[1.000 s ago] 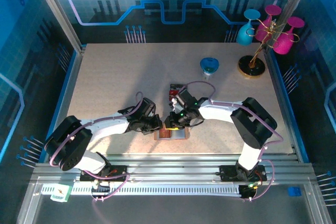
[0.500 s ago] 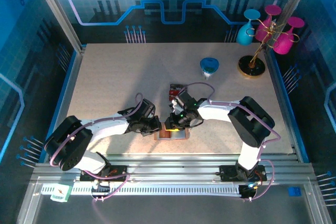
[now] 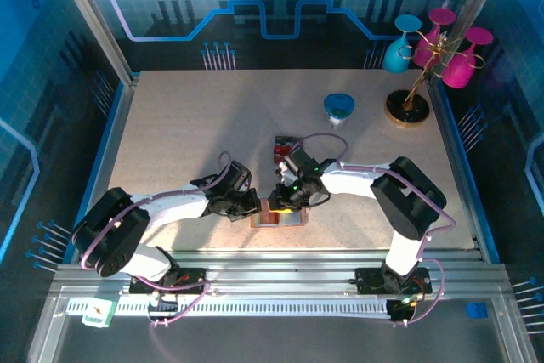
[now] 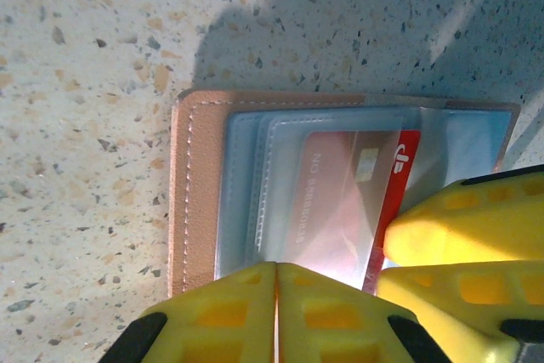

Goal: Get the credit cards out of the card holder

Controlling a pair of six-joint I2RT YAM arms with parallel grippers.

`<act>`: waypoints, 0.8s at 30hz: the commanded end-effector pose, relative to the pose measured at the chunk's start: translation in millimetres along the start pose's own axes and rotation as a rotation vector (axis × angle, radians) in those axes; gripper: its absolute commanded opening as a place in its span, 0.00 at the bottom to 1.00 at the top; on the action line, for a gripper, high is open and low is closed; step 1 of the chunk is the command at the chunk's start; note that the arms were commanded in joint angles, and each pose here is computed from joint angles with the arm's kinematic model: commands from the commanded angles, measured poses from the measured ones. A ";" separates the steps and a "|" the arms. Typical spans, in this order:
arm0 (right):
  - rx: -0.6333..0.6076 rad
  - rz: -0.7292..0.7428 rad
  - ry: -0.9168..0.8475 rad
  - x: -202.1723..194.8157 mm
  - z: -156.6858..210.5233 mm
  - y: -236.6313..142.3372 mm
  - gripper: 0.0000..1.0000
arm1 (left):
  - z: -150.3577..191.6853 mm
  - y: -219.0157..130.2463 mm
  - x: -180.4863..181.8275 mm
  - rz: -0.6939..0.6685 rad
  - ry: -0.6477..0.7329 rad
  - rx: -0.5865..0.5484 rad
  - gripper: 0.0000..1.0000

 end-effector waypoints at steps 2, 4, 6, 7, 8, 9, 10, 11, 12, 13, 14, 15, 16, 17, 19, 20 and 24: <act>-0.015 0.012 -0.021 5.6 4.9 -9.4 0.31 | -1.5 -5.3 8.6 -0.054 0.022 -0.011 0.08; -0.020 0.009 -0.019 6.2 4.8 -11.0 0.31 | -2.3 -6.8 8.1 -0.061 0.028 -0.015 0.08; -0.024 0.000 -0.018 7.3 5.2 -12.2 0.31 | -2.7 -7.6 6.3 -0.059 0.034 -0.014 0.08; -0.024 -0.007 -0.019 8.1 5.2 -12.5 0.31 | -2.9 -7.6 5.2 -0.057 0.035 -0.013 0.08; -0.023 -0.012 -0.017 8.4 5.4 -12.2 0.31 | -3.0 -7.8 4.1 -0.054 0.036 -0.012 0.08; -0.020 -0.016 -0.016 8.8 6.1 -11.9 0.31 | -3.4 -7.8 3.5 -0.052 0.036 -0.012 0.08; -0.021 -0.018 -0.014 8.7 6.4 -11.6 0.31 | -3.5 -7.6 2.6 -0.049 0.037 -0.012 0.08; -0.021 -0.017 -0.013 8.0 6.9 -11.0 0.31 | -3.5 -7.3 2.5 -0.049 0.036 -0.011 0.08; -0.023 -0.016 -0.011 7.2 7.0 -11.0 0.31 | -3.7 -7.4 1.9 -0.047 0.036 -0.010 0.08; -0.023 -0.013 -0.007 5.3 7.3 -10.6 0.31 | -3.5 -7.3 1.6 -0.046 0.038 -0.009 0.07; -0.020 -0.009 -0.004 3.7 8.1 -9.8 0.31 | -3.5 -7.3 1.0 -0.045 0.039 -0.009 0.07; -0.020 -0.008 -0.002 2.2 8.8 -9.3 0.31 | -3.2 -7.2 1.3 -0.045 0.039 -0.007 0.07; -0.018 -0.007 0.001 0.7 9.6 -8.6 0.31 | -3.0 -6.9 2.1 -0.046 0.038 -0.006 0.07; -0.020 -0.011 0.003 0.2 9.7 -8.4 0.31 | -2.6 -6.5 2.4 -0.047 0.039 -0.003 0.07; -0.023 -0.015 0.011 -2.5 9.3 -7.4 0.31 | -2.0 -5.1 3.7 -0.053 0.040 0.002 0.07; -0.027 -0.024 0.013 -2.0 7.6 -7.4 0.31 | -1.6 -4.4 4.0 -0.053 0.041 0.005 0.07; -0.012 -0.046 0.040 -9.7 13.6 -1.6 0.31 | -0.5 -1.4 5.9 -0.060 0.040 0.017 0.07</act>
Point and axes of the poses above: each hand's point on the last joint's axis, 136 mm out from that joint toward the fingers, its own y axis out along the fingers, its own x axis along the line the jaws close on, z = x × y, the point moved 3 cm from there along -y, back along the fingers, and after that the axes turned 7 degrees about -y, right-handed, at the moved point
